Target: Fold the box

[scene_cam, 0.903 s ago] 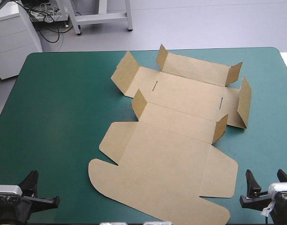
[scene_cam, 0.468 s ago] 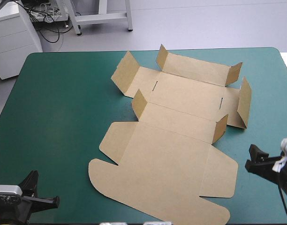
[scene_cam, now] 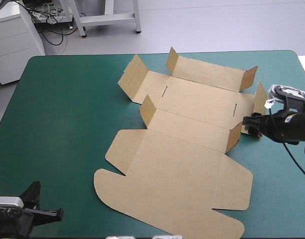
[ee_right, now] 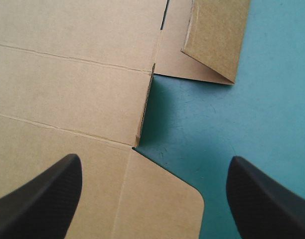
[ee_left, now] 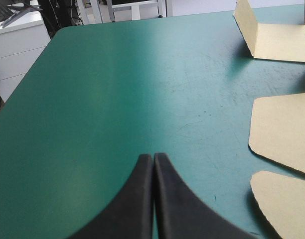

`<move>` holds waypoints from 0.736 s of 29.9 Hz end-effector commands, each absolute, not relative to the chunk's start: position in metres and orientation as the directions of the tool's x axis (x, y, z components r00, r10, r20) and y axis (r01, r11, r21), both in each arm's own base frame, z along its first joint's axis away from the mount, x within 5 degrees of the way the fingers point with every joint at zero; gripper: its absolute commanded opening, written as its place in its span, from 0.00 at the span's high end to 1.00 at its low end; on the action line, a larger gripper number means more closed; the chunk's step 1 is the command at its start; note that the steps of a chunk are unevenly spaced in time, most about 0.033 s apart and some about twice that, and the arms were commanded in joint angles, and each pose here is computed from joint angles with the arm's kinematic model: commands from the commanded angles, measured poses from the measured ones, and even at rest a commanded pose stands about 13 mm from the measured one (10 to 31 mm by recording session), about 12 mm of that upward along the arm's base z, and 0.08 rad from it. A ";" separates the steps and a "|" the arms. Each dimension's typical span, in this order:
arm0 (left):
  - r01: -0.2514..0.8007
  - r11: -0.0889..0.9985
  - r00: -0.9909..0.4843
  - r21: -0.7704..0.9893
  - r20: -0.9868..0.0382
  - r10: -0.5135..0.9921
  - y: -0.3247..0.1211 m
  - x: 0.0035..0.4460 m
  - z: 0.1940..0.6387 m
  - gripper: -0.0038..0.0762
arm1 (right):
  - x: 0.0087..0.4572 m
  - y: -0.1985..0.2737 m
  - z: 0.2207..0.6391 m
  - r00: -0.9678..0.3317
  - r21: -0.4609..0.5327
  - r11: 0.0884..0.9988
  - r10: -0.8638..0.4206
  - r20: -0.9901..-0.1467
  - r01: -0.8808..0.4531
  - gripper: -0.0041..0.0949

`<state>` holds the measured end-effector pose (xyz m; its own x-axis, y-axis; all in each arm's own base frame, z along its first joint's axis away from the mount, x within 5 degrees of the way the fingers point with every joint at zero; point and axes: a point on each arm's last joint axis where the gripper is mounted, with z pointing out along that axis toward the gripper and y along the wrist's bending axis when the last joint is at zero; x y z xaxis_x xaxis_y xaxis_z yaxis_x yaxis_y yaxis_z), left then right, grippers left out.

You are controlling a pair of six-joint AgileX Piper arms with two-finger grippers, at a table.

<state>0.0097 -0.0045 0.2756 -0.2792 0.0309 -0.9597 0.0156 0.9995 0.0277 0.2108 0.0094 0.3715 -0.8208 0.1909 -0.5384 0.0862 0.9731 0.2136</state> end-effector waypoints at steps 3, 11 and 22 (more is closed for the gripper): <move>0.017 1.000 -0.180 0.023 -0.983 0.026 -0.005 0.007 0.288 0.99 | 0.249 0.016 0.360 -0.848 0.303 0.949 0.235 -0.475 0.093 0.21; 0.017 1.000 -0.180 0.023 -0.983 0.026 -0.005 0.007 0.288 0.99 | 0.288 0.018 0.314 -0.910 0.317 0.937 0.254 -0.327 0.148 0.21; 0.017 1.000 -0.180 0.023 -0.983 0.026 -0.005 0.007 0.288 0.99 | 0.315 0.023 0.277 -0.927 0.375 0.904 0.304 -0.219 0.208 0.27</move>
<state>0.0097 -0.0045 0.2756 -0.2792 0.0309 -0.9597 0.0156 0.9995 0.0277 0.3115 0.0217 0.2620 -0.9418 0.2935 -0.1639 0.2250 0.9127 0.3412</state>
